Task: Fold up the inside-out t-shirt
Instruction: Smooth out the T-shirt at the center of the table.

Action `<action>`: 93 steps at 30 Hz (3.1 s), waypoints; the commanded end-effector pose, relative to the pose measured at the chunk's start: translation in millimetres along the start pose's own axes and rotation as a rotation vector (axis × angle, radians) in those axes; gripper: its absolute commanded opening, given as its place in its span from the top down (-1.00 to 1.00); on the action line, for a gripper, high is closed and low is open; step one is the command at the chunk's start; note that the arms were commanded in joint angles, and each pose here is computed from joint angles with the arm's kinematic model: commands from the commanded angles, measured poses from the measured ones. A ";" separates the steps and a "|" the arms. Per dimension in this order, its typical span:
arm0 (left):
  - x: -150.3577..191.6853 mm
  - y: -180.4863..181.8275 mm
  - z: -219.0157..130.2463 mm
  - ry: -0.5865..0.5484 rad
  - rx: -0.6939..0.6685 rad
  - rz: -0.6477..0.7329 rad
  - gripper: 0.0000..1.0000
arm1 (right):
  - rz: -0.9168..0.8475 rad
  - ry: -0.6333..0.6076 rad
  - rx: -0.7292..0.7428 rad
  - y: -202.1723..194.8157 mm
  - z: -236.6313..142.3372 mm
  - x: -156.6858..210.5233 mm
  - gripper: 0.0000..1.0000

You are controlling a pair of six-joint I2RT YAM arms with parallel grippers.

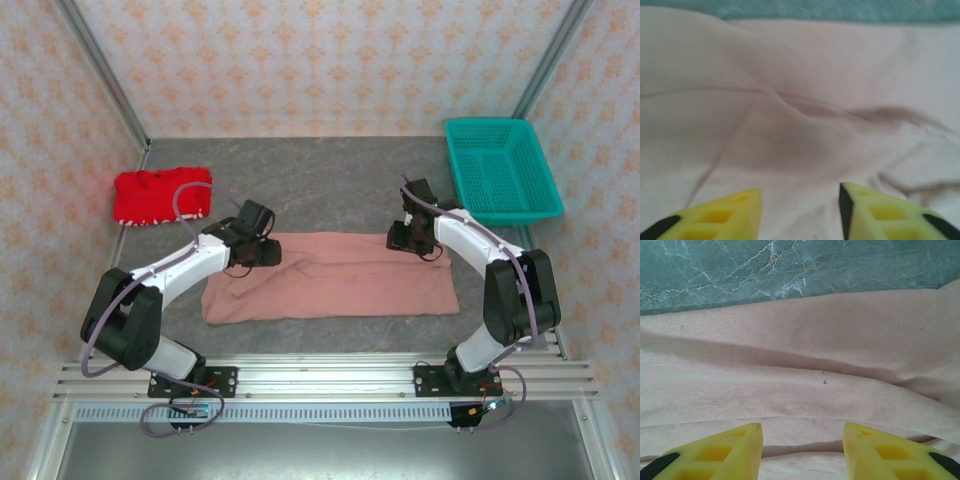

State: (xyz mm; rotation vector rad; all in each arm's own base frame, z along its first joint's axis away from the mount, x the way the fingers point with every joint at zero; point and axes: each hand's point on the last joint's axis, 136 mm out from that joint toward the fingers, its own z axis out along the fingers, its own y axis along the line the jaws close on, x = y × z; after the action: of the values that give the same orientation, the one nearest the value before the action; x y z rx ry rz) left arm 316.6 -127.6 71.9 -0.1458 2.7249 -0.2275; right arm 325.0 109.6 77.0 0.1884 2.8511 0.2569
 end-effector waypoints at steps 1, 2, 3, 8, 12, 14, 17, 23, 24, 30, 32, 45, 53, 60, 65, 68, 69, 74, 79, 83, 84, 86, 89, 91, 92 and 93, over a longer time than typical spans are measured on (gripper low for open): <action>-30.1 2.9 14.5 -0.042 -0.025 -0.017 0.01 | -0.013 -0.011 0.002 2.8 -2.5 -4.4 0.07; -33.6 2.0 20.6 -0.029 -0.028 -0.016 0.01 | -0.012 -0.011 0.002 2.9 -2.7 -4.3 0.07; -35.2 1.9 26.1 -0.019 -0.033 -0.016 0.01 | -0.012 -0.008 0.002 2.9 -2.5 -3.8 0.07; -41.9 -2.9 42.6 0.022 -0.041 0.007 0.25 | -0.012 -0.013 0.010 0.4 -4.9 -2.0 0.05; -40.1 -6.0 43.1 0.035 -0.025 0.009 0.61 | -0.012 -0.018 0.021 -2.2 -5.8 -1.2 0.04; -39.3 -4.5 41.3 0.032 -0.031 0.011 0.77 | -0.012 -0.015 0.021 -2.5 -4.4 -0.8 0.04; -38.8 -4.2 35.9 0.025 -0.027 0.011 0.89 | -0.013 -0.006 0.015 -1.0 -2.3 0.0 0.04; -38.4 0.2 15.7 -0.005 -0.036 0.014 0.89 | -0.012 -0.006 0.012 -0.5 -1.4 -0.4 0.04; -37.4 0.6 12.1 -0.009 -0.034 0.015 0.89 | -0.011 -0.006 0.011 -0.6 -1.3 -0.3 0.04; -16.5 -9.6 -3.9 -0.012 -0.002 0.042 0.90 | -0.011 -0.002 0.017 -2.2 0.0 1.9 0.04; -2.9 -16.8 -9.0 -0.002 0.006 0.068 0.91 | -0.014 -0.003 0.017 -2.1 -1.0 1.8 0.04; 112.1 -72.0 -45.8 0.123 0.262 0.191 0.39 | -0.018 -0.012 0.022 -4.0 -5.8 3.2 0.04; 53.1 -14.2 -58.9 -0.040 0.096 0.061 0.11 | -0.012 -0.021 -0.007 2.7 -7.4 2.9 0.03; 14.5 29.3 -14.5 0.003 -0.047 -0.077 0.11 | -0.015 -0.003 -0.018 8.2 -1.2 5.5 0.03; 44.7 35.9 7.7 0.153 -0.096 -0.034 0.26 | -0.023 -0.004 -0.002 4.6 -2.1 6.7 0.04; 67.5 35.6 -2.1 0.189 -0.100 -0.009 0.34 | -0.023 0.000 -0.001 4.2 0.7 8.1 0.03; 76.2 33.2 -6.8 0.197 -0.089 -0.001 0.36 | -0.021 0.003 -0.003 4.3 1.6 8.4 0.03; 118.6 25.3 -18.4 0.276 -0.029 -0.020 0.45 | -0.019 0.007 -0.010 5.5 4.9 8.0 0.03; 133.4 9.1 -27.3 0.341 0.041 -0.006 0.48 | -0.022 0.004 -0.016 7.6 2.5 6.4 0.03; 98.2 18.0 -51.6 0.192 -0.027 0.025 0.47 | -0.031 -0.013 -0.011 6.5 -3.5 4.7 0.04; 86.5 20.2 -55.8 0.140 -0.039 0.022 0.40 | -0.031 -0.019 -0.008 5.8 -4.6 4.3 0.03; 66.0 23.0 -58.5 0.051 -0.037 -0.021 0.34 | -0.030 -0.027 -0.001 3.6 -4.3 4.8 0.03; 44.0 20.9 -42.5 -0.004 0.035 -0.139 0.28 | -0.016 -0.048 0.062 -8.0 -0.7 -0.6 0.03; 36.8 20.6 -28.2 0.010 0.037 -0.163 0.28 | 0.008 -0.057 0.096 -17.7 1.1 -9.4 0.03; 37.0 20.6 -20.0 0.029 0.026 -0.160 0.28 | 0.029 -0.061 0.118 -25.2 3.2 -14.1 0.03; 40.7 21.1 -11.5 0.056 0.017 -0.157 0.29 | 0.053 -0.059 0.133 -33.0 5.2 -18.3 0.03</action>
State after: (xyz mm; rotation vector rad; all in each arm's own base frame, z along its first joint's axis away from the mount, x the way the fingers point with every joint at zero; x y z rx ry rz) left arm 258.3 -106.4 76.0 -0.3195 2.7721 -0.2967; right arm 326.8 100.5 72.5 0.1970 2.8362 0.1869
